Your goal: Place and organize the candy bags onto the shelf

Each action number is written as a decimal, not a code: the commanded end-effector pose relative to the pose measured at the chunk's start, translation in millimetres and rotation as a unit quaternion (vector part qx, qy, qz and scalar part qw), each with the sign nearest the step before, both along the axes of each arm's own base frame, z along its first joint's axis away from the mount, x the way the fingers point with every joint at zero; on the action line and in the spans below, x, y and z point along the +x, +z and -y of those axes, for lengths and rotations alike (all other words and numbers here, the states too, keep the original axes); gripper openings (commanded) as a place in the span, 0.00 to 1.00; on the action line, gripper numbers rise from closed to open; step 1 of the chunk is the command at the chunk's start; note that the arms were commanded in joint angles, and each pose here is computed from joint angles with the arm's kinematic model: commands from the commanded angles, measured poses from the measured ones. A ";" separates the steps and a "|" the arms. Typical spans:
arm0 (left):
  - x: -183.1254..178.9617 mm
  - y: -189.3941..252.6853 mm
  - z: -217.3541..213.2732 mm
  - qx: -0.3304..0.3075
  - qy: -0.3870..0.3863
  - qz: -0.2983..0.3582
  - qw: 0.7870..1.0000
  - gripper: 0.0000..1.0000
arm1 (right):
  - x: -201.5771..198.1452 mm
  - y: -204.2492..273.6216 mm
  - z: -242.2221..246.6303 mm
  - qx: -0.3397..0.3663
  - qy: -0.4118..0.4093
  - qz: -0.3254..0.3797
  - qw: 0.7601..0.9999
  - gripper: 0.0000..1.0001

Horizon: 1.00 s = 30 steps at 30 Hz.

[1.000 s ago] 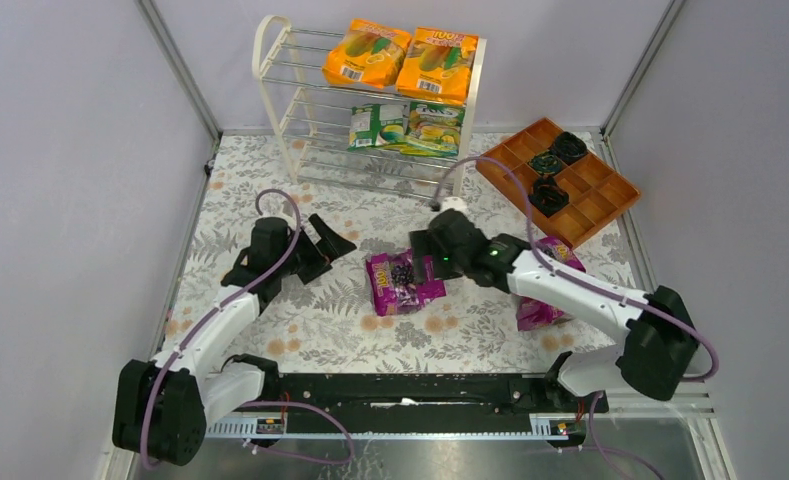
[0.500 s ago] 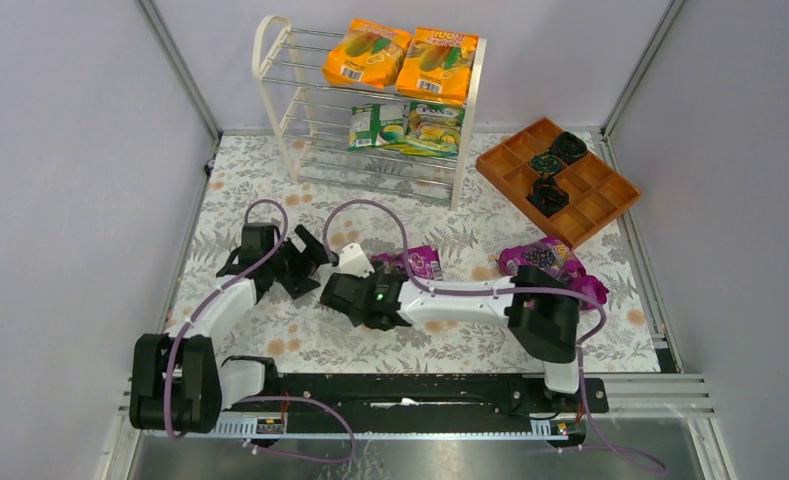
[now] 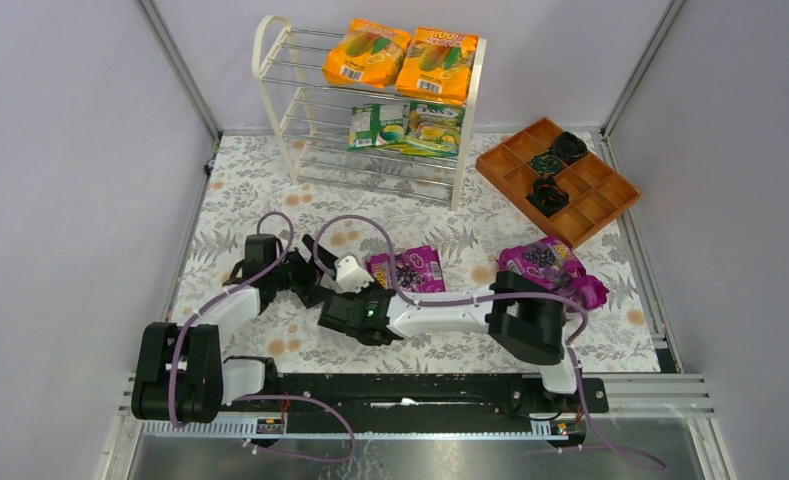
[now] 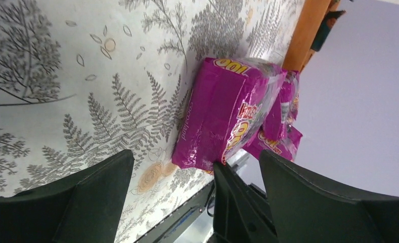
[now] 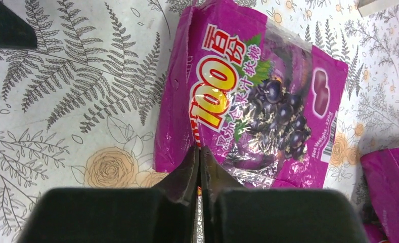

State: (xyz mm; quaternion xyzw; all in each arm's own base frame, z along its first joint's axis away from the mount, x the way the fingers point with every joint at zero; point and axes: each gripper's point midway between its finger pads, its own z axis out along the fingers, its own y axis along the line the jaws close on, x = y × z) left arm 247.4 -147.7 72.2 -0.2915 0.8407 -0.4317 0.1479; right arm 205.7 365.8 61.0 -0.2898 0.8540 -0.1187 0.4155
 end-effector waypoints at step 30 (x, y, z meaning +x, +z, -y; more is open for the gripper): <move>-15.1 18.3 110.4 -0.151 -0.112 0.071 0.980 0.99 | -14.1 92.4 -7.2 0.284 0.166 -0.023 0.944 0.00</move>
